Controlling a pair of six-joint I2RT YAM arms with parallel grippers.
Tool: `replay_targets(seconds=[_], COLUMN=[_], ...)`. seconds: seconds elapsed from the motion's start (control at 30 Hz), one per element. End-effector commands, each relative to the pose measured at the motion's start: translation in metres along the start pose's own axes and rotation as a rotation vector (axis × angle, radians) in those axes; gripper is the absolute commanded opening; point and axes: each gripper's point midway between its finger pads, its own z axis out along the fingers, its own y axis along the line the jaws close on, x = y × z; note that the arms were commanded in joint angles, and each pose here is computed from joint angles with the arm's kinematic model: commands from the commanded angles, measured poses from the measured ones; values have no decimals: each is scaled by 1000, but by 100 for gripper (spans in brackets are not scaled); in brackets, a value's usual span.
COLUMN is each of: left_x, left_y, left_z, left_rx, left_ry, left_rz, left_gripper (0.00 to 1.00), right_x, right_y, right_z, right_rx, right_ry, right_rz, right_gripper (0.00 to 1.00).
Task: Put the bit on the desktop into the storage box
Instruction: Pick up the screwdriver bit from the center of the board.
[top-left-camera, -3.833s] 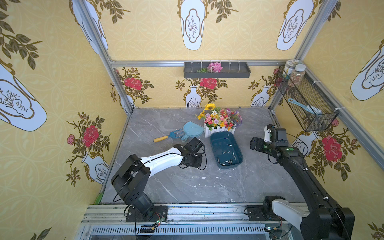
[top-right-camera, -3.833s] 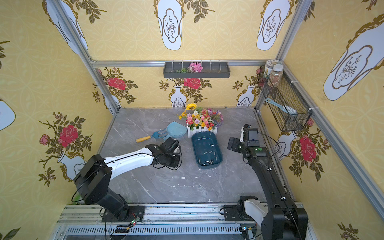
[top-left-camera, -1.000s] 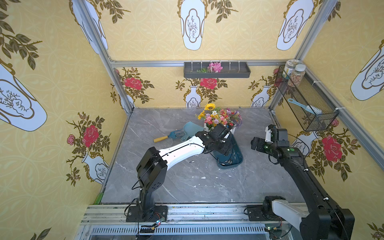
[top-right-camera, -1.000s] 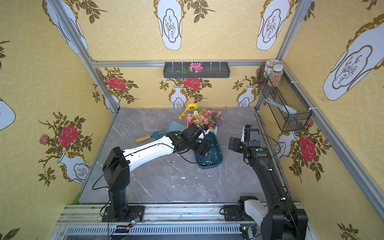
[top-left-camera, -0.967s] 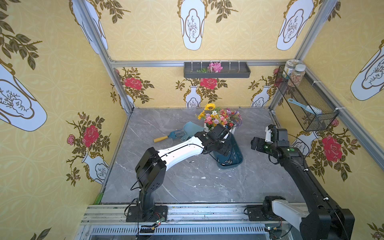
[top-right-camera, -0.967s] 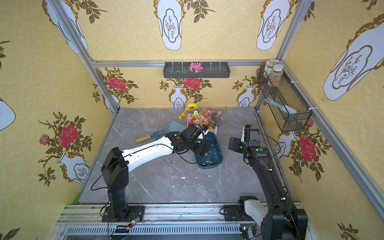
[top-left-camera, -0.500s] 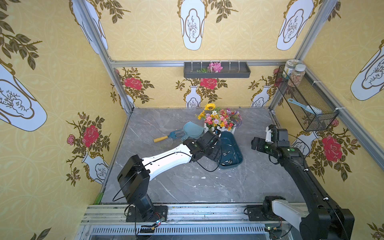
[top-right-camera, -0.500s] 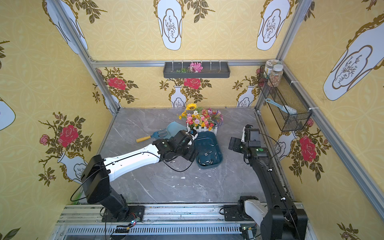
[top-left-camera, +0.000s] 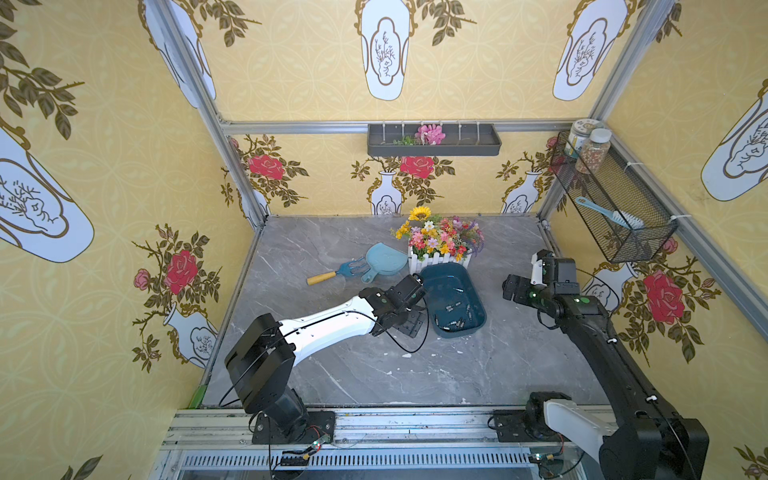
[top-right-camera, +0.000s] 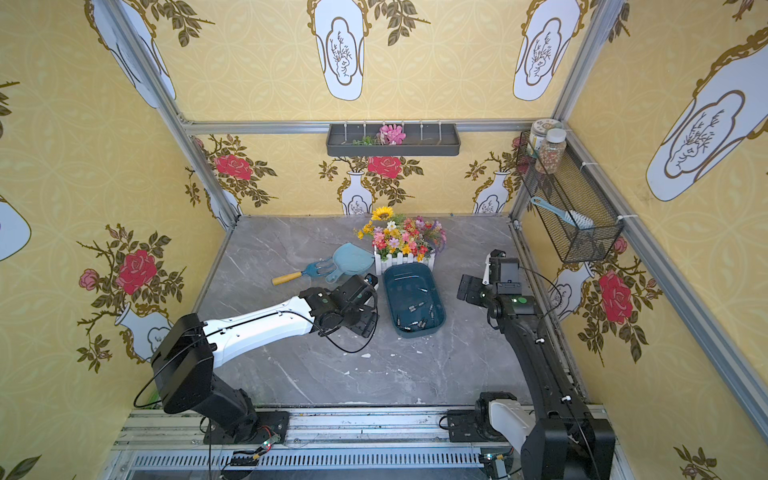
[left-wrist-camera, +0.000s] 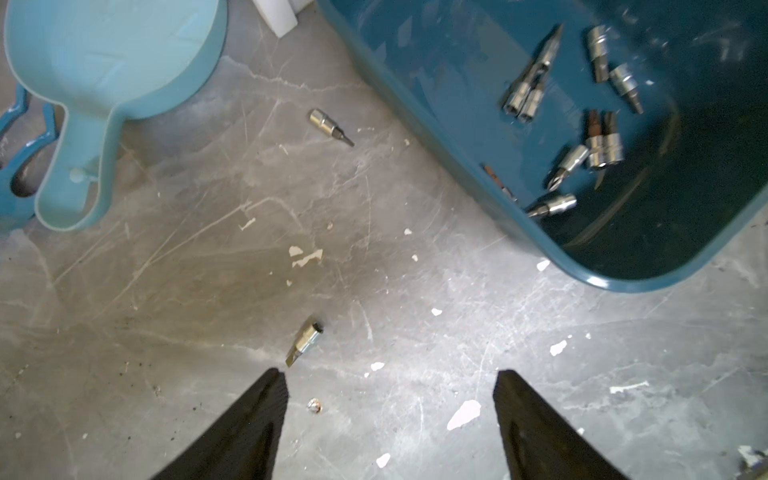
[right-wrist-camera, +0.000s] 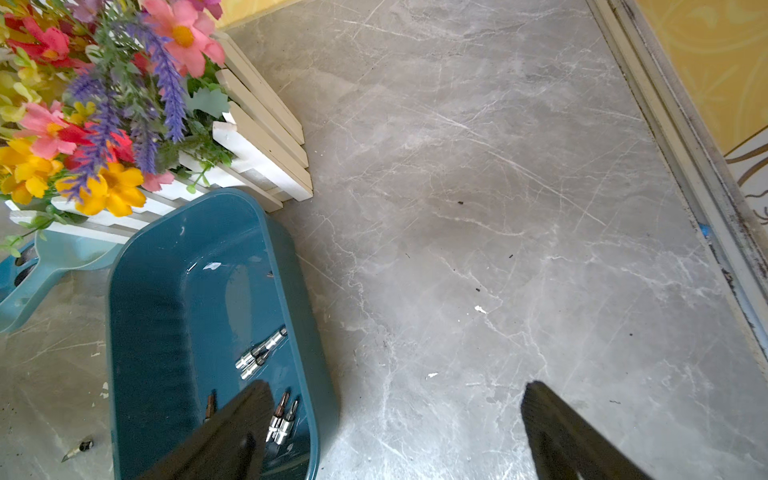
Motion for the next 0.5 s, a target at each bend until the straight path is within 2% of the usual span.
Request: replay_targets(seconds=[0.0, 0.47], left_x=[15, 38], left_y=[10, 34], left_z=[8, 39], left_rx=[-10, 61], left_ry=[60, 178], left_rz=[-25, -125], left_gripper=[81, 59], right_x=[-10, -10], right_y=[4, 3], right_z=[-1, -1], right_rx=[-18, -16], right_ry=[-42, -41], right_rz=[-2, -1], right_gripper=[97, 97])
